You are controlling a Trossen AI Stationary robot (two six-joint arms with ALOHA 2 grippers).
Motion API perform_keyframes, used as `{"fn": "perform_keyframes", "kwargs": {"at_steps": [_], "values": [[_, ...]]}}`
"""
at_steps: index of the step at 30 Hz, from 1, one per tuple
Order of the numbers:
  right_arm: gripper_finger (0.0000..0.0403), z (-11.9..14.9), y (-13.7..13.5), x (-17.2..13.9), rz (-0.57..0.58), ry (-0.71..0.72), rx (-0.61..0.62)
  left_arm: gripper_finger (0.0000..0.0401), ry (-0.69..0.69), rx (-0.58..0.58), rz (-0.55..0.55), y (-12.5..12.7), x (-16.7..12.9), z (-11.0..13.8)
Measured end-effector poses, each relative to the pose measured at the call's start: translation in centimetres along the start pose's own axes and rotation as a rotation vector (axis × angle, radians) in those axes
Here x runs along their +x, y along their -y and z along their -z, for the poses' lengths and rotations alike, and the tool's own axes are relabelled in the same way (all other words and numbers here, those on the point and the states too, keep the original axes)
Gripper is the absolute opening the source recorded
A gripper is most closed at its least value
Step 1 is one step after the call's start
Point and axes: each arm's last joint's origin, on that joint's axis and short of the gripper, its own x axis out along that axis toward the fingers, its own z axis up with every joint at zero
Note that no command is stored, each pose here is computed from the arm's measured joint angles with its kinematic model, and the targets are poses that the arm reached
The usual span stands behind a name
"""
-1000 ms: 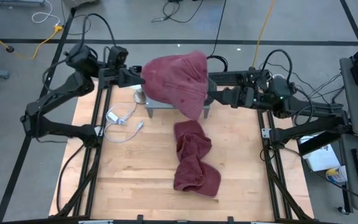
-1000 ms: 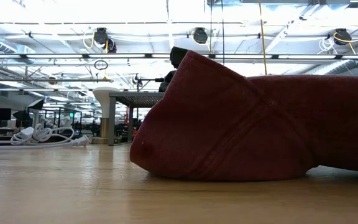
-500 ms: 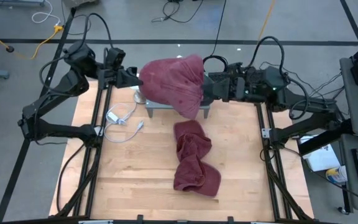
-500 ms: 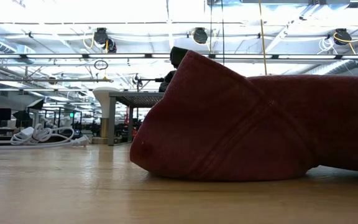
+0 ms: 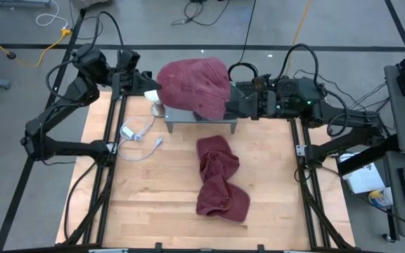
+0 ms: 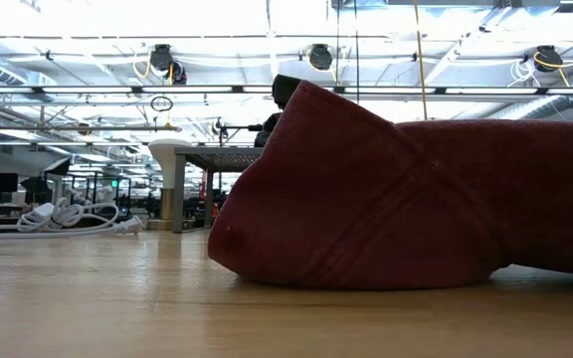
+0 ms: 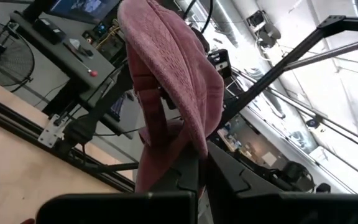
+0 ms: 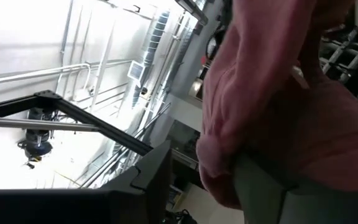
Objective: Pick & Place hat
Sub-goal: Put the left red cap on the shelf
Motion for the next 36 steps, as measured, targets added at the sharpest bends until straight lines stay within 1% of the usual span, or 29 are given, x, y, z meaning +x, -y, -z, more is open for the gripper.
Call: {"fn": "perform_keyframes", "kwargs": {"at_steps": [4, 10, 11, 13, 15, 21, 23, 25, 28, 30, 36], "values": [[0.0115, -0.1, -0.1, -0.1, -0.004, 0.007, -0.024, 0.0009, -0.017, -0.005, 0.010, 0.0, -0.1, 0.0], [0.0030, -0.2, -0.2, -0.1, 0.001, 0.029, -0.037, 0.0009, -0.039, -0.019, 0.003, -0.1, 0.2, 0.4], [0.0021, -0.2, -0.2, -0.1, -0.004, 0.032, -0.049, 0.0009, -0.044, -0.031, -0.003, -0.2, 0.2, 0.4], [0.0021, -0.3, -0.4, -0.2, -0.017, 0.038, -0.053, 0.0014, -0.058, -0.051, -0.007, -0.4, 0.2, 0.6], [0.0021, -0.3, -0.5, -0.3, -0.021, 0.045, -0.045, 0.0032, -0.073, -0.061, -0.003, -0.4, 0.2, 0.7], [0.0021, -1.3, -0.5, -1.1, 0.000, 0.077, -0.010, 0.0111, -0.091, -0.101, -0.021, -0.7, 0.0, 0.9], [0.0021, -1.7, -0.2, -1.2, 0.020, 0.087, -0.004, 0.0137, -0.107, -0.112, -0.028, -1.0, -0.2, 0.9], [0.0021, -2.3, 0.1, -1.4, 0.068, 0.090, 0.002, 0.0159, -0.129, -0.125, -0.035, -1.2, -0.4, 1.1], [0.0021, -3.2, 0.2, -1.6, 0.134, 0.072, -0.030, 0.0183, -0.152, -0.138, -0.070, -1.8, -0.6, 1.5], [0.0021, -3.9, 0.1, -1.6, 0.158, 0.065, -0.072, 0.0194, -0.165, -0.144, -0.092, -2.1, -0.8, 1.8], [0.0021, -6.1, 0.6, -0.9, 0.207, 0.059, -0.222, 0.0210, -0.199, -0.158, -0.130, -2.5, -1.2, 2.5]]}}
